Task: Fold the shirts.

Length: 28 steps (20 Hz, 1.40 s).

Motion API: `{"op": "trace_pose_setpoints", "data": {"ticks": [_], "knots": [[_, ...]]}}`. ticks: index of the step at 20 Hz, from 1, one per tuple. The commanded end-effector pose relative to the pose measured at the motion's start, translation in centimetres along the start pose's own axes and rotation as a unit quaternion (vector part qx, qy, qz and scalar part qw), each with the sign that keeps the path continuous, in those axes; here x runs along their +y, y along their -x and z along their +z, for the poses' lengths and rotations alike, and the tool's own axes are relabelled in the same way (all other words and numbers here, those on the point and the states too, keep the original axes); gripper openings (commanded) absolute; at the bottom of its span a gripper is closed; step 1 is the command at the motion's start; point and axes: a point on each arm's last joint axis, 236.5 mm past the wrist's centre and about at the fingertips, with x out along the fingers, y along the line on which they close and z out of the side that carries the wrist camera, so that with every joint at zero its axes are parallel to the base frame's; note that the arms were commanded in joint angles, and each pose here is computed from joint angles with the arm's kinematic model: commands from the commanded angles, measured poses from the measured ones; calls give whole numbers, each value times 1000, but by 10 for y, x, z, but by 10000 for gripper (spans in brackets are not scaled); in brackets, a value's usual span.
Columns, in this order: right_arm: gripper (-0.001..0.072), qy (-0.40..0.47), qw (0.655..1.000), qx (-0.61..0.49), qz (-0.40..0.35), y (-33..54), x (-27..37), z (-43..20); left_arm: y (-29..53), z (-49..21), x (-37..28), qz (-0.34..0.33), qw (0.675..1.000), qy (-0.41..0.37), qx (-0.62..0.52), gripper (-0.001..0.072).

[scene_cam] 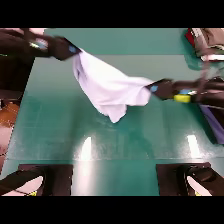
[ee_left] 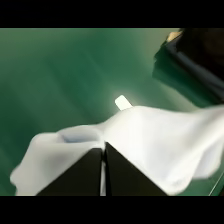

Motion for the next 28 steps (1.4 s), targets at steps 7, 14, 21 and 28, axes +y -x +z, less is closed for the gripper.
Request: {"op": "trace_pose_setpoints", "data": {"ticks": [7, 14, 21, 28], "knots": [[16, 34, 996, -39, -77, 112, 20, 30, 148, 46, -136, -18, 988, -118, -95, 30], [16, -9, 992, 103, -77, 70, -6, -4, 44, -10, -44, -21, 997, -17, 72, 30], [16, 12, 958, 218, -186, -17, -99, -23, -144, -161, 85, -46, 945, 202, 254, 31], [16, -8, 939, 280, -197, -60, -146, -43, -168, -171, 124, -43, 931, 265, 246, 644]]}}
